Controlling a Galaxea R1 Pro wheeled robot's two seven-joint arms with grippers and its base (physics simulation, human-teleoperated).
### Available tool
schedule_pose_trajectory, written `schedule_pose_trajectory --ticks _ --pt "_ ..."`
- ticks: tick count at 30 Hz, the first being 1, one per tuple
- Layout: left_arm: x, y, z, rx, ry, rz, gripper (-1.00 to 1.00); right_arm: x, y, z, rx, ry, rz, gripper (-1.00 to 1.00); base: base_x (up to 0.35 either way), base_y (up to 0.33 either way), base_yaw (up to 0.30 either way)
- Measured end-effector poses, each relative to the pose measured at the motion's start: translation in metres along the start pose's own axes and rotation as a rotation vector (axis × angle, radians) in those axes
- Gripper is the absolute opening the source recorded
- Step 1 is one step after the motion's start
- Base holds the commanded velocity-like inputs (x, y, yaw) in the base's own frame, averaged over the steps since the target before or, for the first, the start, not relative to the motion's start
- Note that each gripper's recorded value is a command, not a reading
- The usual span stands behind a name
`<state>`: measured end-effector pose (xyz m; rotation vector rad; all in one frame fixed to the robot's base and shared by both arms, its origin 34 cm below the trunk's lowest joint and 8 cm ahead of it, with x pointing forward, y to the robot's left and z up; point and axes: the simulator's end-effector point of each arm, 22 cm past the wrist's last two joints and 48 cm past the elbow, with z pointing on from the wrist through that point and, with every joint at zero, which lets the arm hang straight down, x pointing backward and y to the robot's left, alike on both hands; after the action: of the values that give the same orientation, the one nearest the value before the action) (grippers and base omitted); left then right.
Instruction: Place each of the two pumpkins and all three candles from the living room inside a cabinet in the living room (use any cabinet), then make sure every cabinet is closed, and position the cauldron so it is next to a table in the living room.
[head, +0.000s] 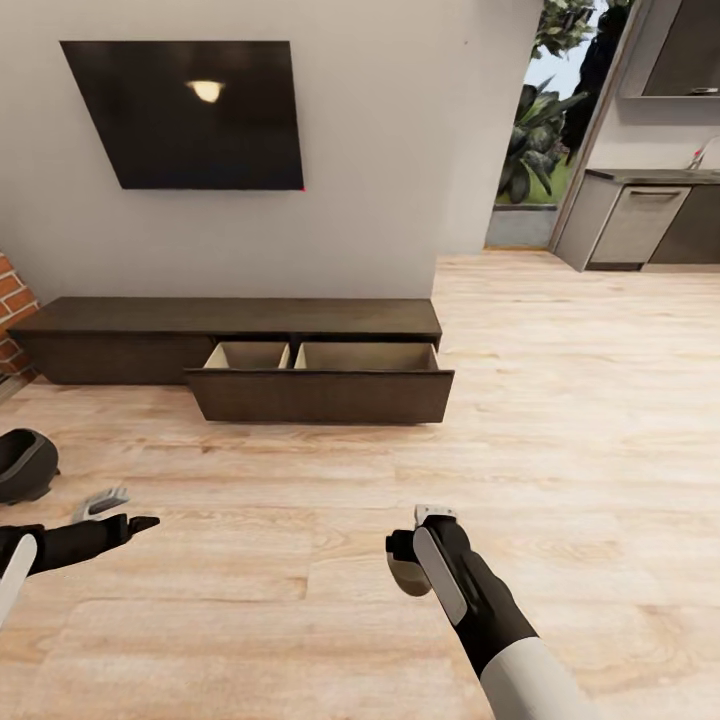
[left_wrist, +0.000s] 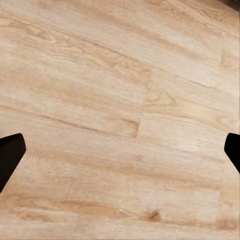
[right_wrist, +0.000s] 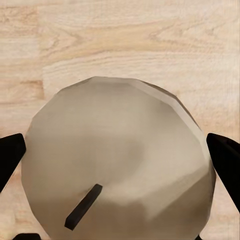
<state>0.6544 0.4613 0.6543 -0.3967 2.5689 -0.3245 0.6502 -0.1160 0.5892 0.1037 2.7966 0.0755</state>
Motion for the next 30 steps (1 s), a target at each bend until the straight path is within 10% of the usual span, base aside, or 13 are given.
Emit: schedule_pose_trajectory --ticks 24,30 --pt "-0.005 -0.005 -0.002 0.014 -0.016 -0.005 1.00 -0.003 0.003 -0.002 -0.009 -0.009 0.001 -1.00 0.295 0.027 0.000" --pt "-0.022 -0.024 -0.021 0.202 -0.076 -0.085 1.00 -0.002 0.003 -0.002 -0.011 -0.005 0.002 -1.00 0.270 0.000 0.000"
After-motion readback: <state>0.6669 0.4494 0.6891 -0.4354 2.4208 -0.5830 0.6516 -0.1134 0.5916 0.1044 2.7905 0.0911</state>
